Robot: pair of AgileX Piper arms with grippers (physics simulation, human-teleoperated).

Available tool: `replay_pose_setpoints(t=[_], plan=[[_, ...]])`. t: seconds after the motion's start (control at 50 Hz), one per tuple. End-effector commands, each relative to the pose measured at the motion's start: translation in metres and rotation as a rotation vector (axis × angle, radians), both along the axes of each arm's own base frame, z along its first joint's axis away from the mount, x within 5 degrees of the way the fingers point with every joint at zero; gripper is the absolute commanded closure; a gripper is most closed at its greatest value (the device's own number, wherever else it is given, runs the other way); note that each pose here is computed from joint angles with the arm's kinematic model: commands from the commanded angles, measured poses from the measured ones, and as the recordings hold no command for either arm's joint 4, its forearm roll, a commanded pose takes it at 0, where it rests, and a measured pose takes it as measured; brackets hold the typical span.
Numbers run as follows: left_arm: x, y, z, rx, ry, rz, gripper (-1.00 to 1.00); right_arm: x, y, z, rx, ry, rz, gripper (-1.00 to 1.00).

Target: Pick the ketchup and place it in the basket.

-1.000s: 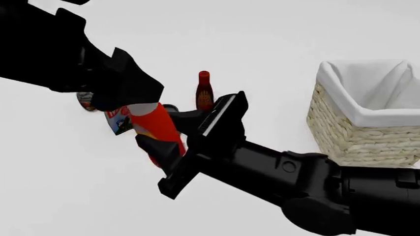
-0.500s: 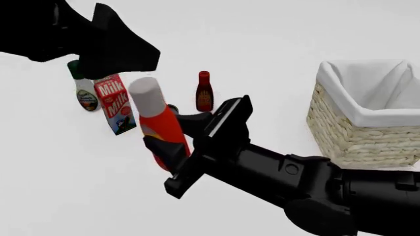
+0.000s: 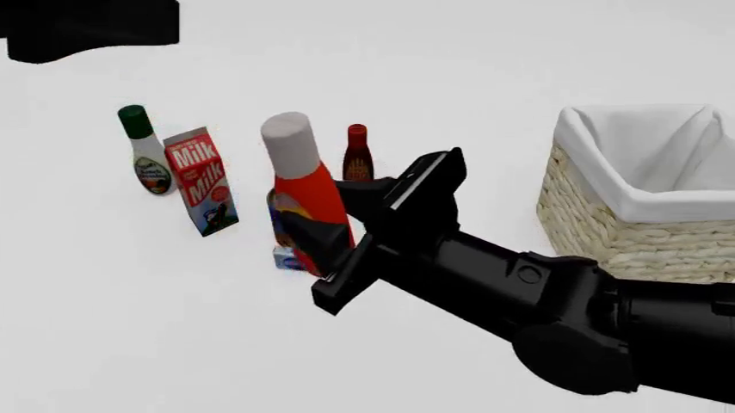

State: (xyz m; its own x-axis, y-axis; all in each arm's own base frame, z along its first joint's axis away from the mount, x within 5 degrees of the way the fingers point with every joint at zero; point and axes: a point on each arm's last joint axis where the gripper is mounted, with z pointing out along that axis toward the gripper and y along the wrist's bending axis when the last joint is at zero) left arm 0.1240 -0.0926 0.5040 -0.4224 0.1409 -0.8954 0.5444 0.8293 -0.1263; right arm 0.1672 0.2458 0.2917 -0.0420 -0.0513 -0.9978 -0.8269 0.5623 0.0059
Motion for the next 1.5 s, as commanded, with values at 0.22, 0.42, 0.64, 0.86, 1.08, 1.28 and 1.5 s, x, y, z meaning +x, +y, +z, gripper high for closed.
replay_pose_setpoints(t=[0.22, 0.42, 0.64, 0.86, 1.08, 1.28, 1.5], plan=[[-0.015, 0.04, -0.045, -0.105, -0.029, 0.219, -1.0, 0.012, -0.023, 0.022, 0.029, 0.002, -0.08, 1.0], [-0.021, 0.053, -0.081, -0.141, -0.052, 0.317, -1.0, 0.017, -0.039, 0.033, 0.056, -0.006, -0.133, 1.0], [-0.018, 0.064, -0.107, -0.166, -0.102, 0.42, -1.0, 0.024, -0.06, 0.047, 0.087, -0.021, -0.206, 1.0], [-0.029, 0.076, -0.131, -0.211, -0.182, 0.503, -1.0, 0.033, -0.083, 0.061, 0.098, -0.042, -0.291, 1.0], [-0.046, 0.085, -0.153, -0.3, -0.254, 0.585, -1.0, 0.038, -0.106, 0.08, 0.097, -0.071, -0.374, 1.0], [-0.059, 0.089, -0.165, -0.307, -0.322, 0.621, -1.0, 0.04, -0.122, 0.094, 0.1, -0.092, -0.435, 1.0], [-0.075, 0.091, -0.173, -0.305, -0.393, 0.64, -1.0, 0.043, -0.145, 0.103, 0.127, -0.106, -0.525, 1.0]])
